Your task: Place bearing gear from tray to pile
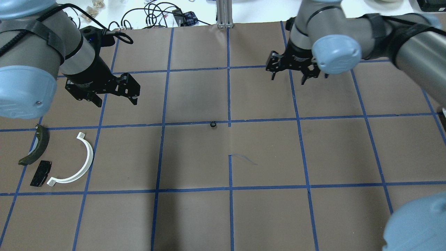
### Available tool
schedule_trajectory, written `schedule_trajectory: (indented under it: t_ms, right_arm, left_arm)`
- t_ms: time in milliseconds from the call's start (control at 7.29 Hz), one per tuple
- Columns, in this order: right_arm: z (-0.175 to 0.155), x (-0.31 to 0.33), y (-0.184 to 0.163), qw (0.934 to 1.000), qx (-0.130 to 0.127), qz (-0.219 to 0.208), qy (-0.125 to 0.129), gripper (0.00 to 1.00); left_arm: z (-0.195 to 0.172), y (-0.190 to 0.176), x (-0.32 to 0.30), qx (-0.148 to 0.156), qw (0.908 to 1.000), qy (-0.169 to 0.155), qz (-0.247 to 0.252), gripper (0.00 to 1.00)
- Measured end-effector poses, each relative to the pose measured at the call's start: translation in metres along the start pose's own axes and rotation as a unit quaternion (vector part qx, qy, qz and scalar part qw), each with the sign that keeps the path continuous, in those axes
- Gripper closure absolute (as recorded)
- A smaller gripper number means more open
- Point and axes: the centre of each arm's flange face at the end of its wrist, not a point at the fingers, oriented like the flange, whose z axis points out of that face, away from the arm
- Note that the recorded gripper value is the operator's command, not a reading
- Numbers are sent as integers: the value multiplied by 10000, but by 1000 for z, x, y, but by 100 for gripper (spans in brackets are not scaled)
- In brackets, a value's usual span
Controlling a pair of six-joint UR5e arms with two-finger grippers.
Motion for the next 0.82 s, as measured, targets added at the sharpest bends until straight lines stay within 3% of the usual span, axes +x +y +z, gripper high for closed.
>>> schedule_trajectory:
  t_ms: [275, 549, 824]
  right_arm:
    - [-21, 140, -20, 9978, -119, -589, 295, 0]
    - [-30, 271, -20, 9910, -250, -1180, 586, 0]
    - [-17, 387, -2, 9809, -453, -1838, 457, 0]
  left_arm:
    - [30, -14, 34, 28, 9999, 49, 143, 0]
    - [74, -32, 80, 101, 9993, 142, 327, 0]
    - [121, -42, 129, 191, 9976, 180, 646, 0]
